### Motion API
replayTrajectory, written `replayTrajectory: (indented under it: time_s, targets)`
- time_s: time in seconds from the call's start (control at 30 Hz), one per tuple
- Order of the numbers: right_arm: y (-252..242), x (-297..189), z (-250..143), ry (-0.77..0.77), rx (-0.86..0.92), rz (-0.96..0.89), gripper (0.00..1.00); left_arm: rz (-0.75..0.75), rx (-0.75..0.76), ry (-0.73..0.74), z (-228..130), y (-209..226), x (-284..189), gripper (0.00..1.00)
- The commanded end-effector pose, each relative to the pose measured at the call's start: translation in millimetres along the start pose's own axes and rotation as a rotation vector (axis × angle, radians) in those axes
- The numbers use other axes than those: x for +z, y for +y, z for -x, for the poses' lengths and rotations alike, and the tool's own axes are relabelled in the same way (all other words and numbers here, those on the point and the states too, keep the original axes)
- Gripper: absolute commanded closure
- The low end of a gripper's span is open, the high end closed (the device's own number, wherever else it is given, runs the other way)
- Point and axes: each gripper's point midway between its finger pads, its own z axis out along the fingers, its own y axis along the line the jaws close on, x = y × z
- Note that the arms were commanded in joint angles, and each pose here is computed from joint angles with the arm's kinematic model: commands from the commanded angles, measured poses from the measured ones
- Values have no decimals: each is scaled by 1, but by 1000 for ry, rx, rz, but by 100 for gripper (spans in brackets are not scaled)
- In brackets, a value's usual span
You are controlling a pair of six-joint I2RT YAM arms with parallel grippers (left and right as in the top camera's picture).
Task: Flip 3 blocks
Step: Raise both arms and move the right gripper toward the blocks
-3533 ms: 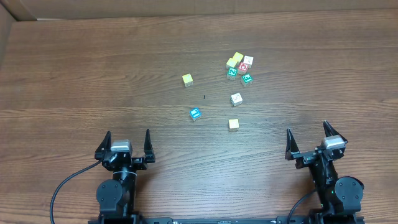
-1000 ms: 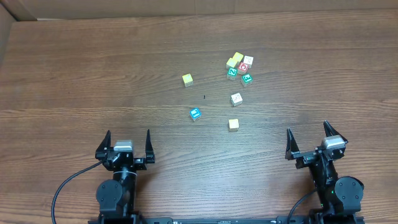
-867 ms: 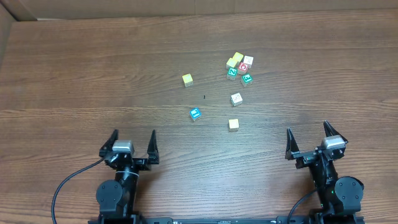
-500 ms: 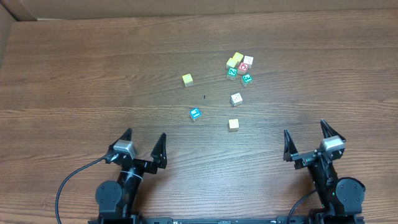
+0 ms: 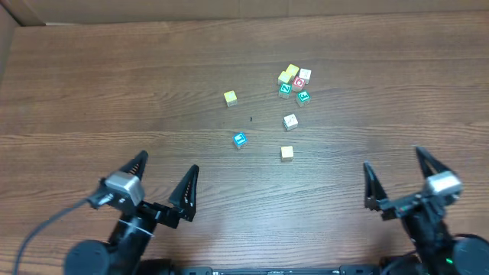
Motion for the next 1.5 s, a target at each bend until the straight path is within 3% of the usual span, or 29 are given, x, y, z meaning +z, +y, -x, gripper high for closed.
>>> replayTrajectory:
  time_s: [0.0,0.2,0.37,0.63,0.73,0.93,1.0,1.1,1.23,1.47]
  targets:
    - [2,2,39,26,10,7,0,-87,47,56,45,-29,0,0]
    - [5,28,73,212,66,60,0,-87,64,194,99,-44,12,0]
    - [14,62,64,507,184,161,0,-45,7,412,105,-33,36,0]
    - [22,115,6,963,428,273,0,28,-217,938,32,3,72,0]
    - [43,127,-14,1078,668,366,0,43,-271,1034,8,19,94,0]
    - [47,139,-63,1291,854,352,0,76,-350,1186,-35,47,126,0]
    - [50,140,-76,1336,868,351,2,83,-372,1227,-48,53,134,0]
    - [57,137,-94,1392,809,325,17,88,-401,1290,-67,59,140,14]
    - [54,129,-124,1482,704,163,22,134,-416,1353,-85,67,139,26]
    - [76,129,-169,1523,637,-1,22,419,-356,1464,-112,96,117,19]
